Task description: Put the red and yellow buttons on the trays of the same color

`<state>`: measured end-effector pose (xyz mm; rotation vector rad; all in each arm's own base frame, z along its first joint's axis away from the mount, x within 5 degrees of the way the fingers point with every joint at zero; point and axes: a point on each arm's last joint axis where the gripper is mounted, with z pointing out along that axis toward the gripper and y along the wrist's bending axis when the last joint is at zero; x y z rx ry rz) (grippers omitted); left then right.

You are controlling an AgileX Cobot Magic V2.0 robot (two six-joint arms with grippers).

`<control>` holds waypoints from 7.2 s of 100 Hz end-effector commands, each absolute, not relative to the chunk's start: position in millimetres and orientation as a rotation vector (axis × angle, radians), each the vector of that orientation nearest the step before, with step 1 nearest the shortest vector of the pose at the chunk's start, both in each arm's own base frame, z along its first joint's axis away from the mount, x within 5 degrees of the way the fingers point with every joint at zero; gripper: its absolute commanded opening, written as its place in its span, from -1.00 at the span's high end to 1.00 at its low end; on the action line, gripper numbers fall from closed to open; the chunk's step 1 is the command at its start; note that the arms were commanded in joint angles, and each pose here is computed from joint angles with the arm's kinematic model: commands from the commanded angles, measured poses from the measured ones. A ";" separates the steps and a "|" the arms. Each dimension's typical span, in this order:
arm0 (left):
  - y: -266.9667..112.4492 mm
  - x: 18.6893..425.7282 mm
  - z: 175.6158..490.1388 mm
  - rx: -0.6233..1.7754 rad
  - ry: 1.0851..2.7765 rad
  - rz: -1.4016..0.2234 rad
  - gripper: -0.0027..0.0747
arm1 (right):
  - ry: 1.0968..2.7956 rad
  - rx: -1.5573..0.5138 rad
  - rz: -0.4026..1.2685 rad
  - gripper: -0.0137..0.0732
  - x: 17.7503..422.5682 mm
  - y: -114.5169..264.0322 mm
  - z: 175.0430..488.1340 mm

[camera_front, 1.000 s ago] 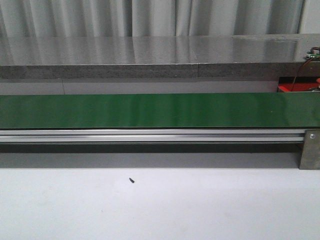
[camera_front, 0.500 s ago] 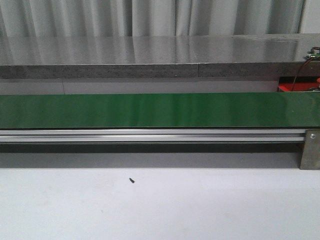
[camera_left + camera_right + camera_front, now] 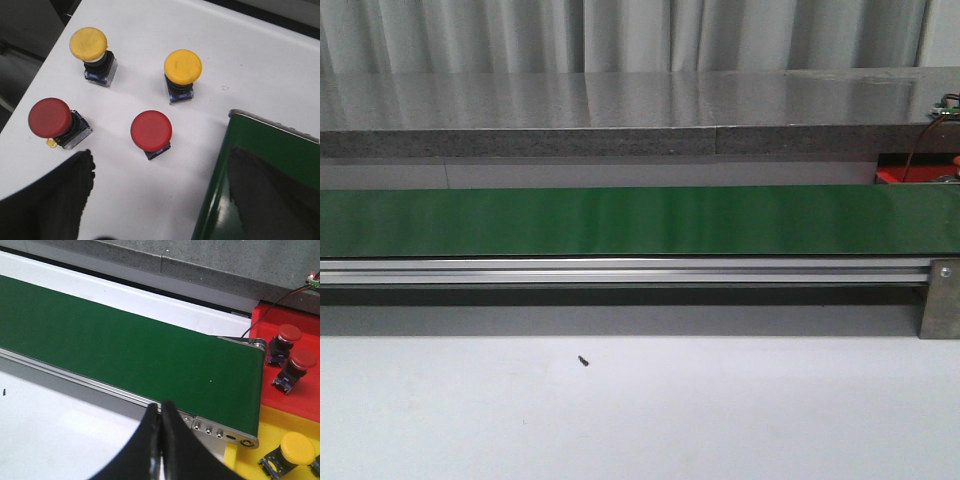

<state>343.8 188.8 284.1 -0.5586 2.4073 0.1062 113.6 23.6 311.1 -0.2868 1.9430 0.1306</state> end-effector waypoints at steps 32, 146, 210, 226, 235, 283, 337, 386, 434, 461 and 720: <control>208.6 372.0 253.1 -0.583 2.326 0.149 -0.48 | 1.856 -0.259 0.110 0.82 115.7 21.7 325.2; 207.5 406.4 210.1 -0.538 2.398 0.127 -0.48 | 1.856 -0.259 0.110 0.82 115.7 21.7 325.2; 208.6 400.8 217.7 -0.519 2.419 0.149 0.50 | 1.856 -0.259 0.110 0.82 115.7 21.7 325.2; 204.0 391.5 250.1 -0.505 2.373 0.161 0.50 | 1.856 -0.259 0.110 0.82 115.7 21.7 325.2; 199.2 383.4 272.4 -0.494 2.347 0.167 0.50 | 1.856 -0.259 0.110 0.82 115.7 21.7 325.2; 135.8 343.7 340.6 -0.357 2.352 0.090 0.50 | 1.856 -0.259 0.110 0.82 115.7 21.7 325.2; 74.2 356.4 304.3 -0.152 2.367 0.033 0.50 | 1.856 -0.259 0.110 0.82 115.7 21.7 325.2; 75.6 364.8 272.9 -0.156 2.499 0.004 0.49 | 1.856 -0.259 0.110 0.82 115.7 21.7 325.2; 71.0 349.6 305.9 -0.147 2.419 0.010 -0.57 | 1.856 -0.259 0.110 0.82 115.7 21.7 325.2; 73.1 323.9 353.5 -0.140 2.259 0.078 -0.57 | 1.856 -0.259 0.110 0.82 115.7 21.7 325.2; 282.1 380.2 211.2 -0.657 2.357 0.300 0.37 | 1.856 -0.259 0.110 0.82 115.7 21.7 325.2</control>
